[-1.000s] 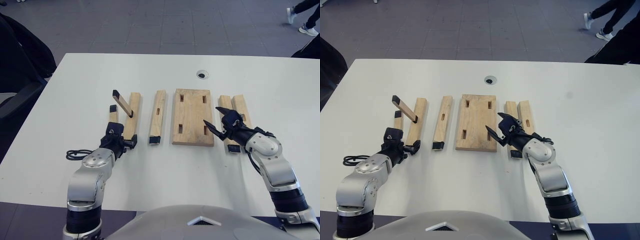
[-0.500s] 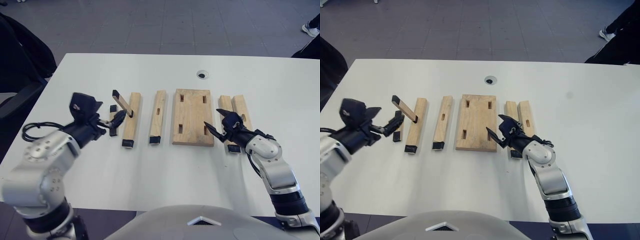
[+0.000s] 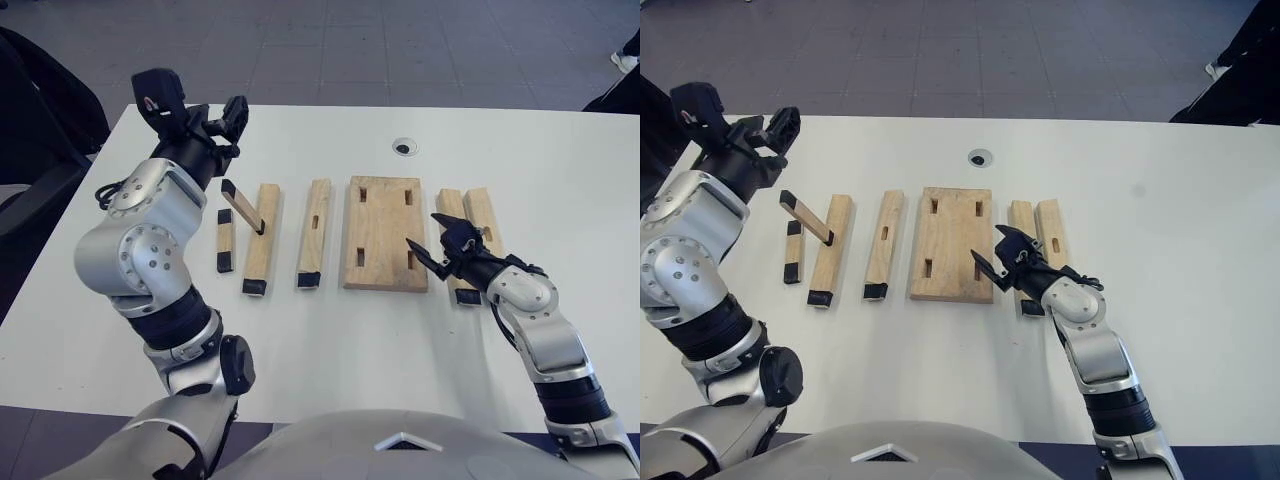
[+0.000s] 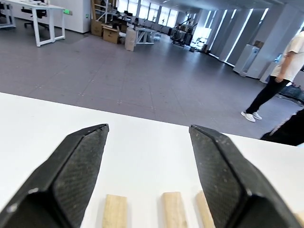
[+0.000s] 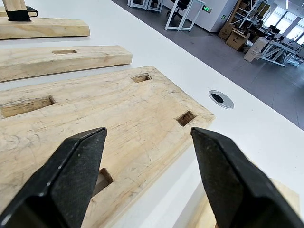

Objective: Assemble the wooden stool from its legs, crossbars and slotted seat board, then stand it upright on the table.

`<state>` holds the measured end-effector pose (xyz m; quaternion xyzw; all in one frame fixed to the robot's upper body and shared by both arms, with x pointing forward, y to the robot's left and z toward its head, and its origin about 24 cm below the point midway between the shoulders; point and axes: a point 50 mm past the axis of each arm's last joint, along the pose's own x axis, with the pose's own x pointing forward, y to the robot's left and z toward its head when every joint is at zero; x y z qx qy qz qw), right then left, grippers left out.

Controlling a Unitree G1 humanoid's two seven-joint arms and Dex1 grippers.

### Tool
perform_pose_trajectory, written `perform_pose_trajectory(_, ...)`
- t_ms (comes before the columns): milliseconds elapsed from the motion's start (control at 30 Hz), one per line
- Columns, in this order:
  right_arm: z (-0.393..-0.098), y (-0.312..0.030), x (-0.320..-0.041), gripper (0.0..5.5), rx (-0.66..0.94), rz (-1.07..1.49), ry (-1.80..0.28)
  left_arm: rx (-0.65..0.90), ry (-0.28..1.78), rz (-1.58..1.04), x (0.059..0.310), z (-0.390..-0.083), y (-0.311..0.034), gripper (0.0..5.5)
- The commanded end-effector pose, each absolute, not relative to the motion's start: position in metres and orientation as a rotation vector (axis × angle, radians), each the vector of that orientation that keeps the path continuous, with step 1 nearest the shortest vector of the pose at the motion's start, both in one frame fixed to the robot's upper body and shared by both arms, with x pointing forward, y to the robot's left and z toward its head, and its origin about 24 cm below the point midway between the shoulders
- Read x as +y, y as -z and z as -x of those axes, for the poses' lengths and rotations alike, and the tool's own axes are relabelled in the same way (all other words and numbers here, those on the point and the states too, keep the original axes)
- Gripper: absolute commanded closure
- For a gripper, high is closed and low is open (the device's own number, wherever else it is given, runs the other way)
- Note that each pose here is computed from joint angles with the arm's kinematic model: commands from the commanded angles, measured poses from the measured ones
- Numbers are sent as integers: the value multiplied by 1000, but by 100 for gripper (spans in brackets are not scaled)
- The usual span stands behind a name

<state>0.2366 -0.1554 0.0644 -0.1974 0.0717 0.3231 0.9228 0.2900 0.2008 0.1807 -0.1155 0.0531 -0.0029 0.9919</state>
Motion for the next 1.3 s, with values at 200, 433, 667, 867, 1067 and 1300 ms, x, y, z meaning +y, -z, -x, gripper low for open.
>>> perform_pose_trajectory(200, -236, -66, -152, 223, 138, 406, -658, 103, -42, 181, 192, -297, -165, 234)
perform_pose_trajectory(433, -235, -65, -152, 223, 145, 410, -665, 89, -97, 160, 200, -297, -149, 234)
perform_pose_trajectory(667, -233, -63, -152, 223, 151, 409, -671, -12, -80, 180, 197, -299, -161, 234)
perform_pose_trajectory(867, -234, -63, -151, 223, 150, 411, -673, 6, -86, 159, 207, -299, -153, 234)
perform_pose_trajectory(1067, -234, -63, -151, 223, 148, 414, -676, -342, -77, 56, 204, -295, -210, 234)
perform_pose_trajectory(1300, -234, -63, -150, 223, 146, 416, -680, -490, -82, 55, 205, -293, -232, 234)
